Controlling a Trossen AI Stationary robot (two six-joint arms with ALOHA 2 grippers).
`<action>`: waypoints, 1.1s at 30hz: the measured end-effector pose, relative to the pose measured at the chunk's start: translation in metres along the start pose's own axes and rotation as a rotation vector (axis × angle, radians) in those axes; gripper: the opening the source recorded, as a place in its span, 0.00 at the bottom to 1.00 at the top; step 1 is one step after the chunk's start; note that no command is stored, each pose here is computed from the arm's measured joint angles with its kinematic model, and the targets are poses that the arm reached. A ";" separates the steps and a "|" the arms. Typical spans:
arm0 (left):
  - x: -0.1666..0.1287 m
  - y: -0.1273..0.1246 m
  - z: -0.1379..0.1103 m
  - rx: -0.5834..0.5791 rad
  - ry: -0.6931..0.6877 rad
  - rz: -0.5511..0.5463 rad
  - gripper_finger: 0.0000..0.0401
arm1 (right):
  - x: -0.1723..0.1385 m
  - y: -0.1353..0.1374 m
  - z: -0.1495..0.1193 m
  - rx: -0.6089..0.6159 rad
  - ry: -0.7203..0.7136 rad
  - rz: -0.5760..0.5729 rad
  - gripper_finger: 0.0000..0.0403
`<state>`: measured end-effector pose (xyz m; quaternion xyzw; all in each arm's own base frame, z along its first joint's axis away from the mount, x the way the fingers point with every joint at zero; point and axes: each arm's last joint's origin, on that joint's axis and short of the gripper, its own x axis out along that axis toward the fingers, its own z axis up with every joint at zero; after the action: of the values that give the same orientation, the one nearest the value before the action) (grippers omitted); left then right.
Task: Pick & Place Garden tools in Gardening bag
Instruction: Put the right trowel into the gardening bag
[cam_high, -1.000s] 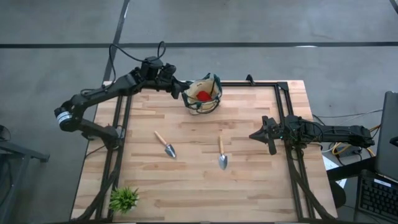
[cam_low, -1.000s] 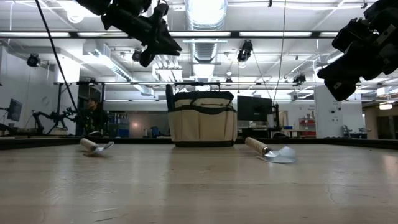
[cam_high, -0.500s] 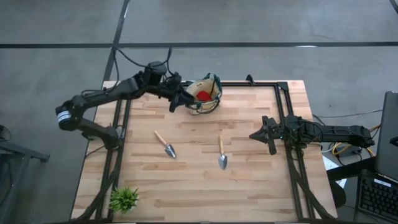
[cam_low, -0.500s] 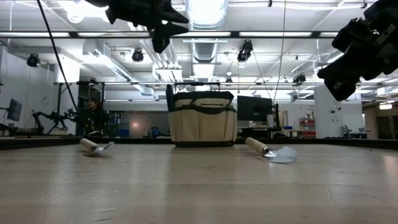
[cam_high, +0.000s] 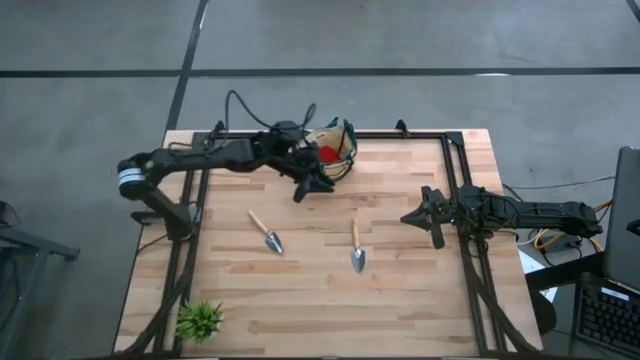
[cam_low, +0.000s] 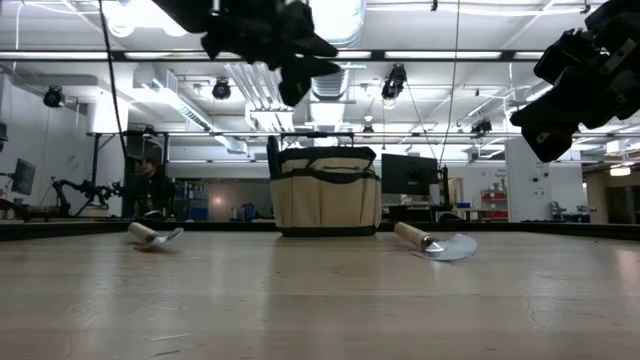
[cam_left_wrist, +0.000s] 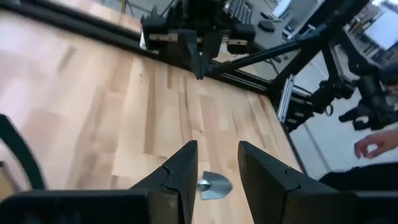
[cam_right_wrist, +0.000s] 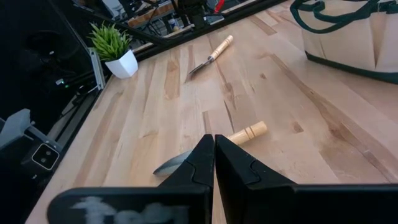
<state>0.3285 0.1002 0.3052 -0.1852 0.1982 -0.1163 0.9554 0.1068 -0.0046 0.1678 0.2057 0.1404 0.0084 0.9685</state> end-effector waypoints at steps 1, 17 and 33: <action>0.006 0.002 0.000 -0.034 0.007 -0.003 0.29 | 0.000 0.000 0.000 0.000 0.000 0.000 0.02; 0.026 0.011 0.002 -0.157 0.040 -0.045 0.29 | 0.000 0.000 0.000 -0.001 0.000 0.000 0.02; 0.024 0.008 0.007 -0.183 0.027 -0.045 0.29 | -0.001 0.001 0.013 -0.030 -0.174 -0.092 0.02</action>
<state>0.3538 0.1027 0.3000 -0.2743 0.2169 -0.1215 0.9289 0.1094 -0.0092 0.1799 0.1844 0.0647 -0.0517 0.9794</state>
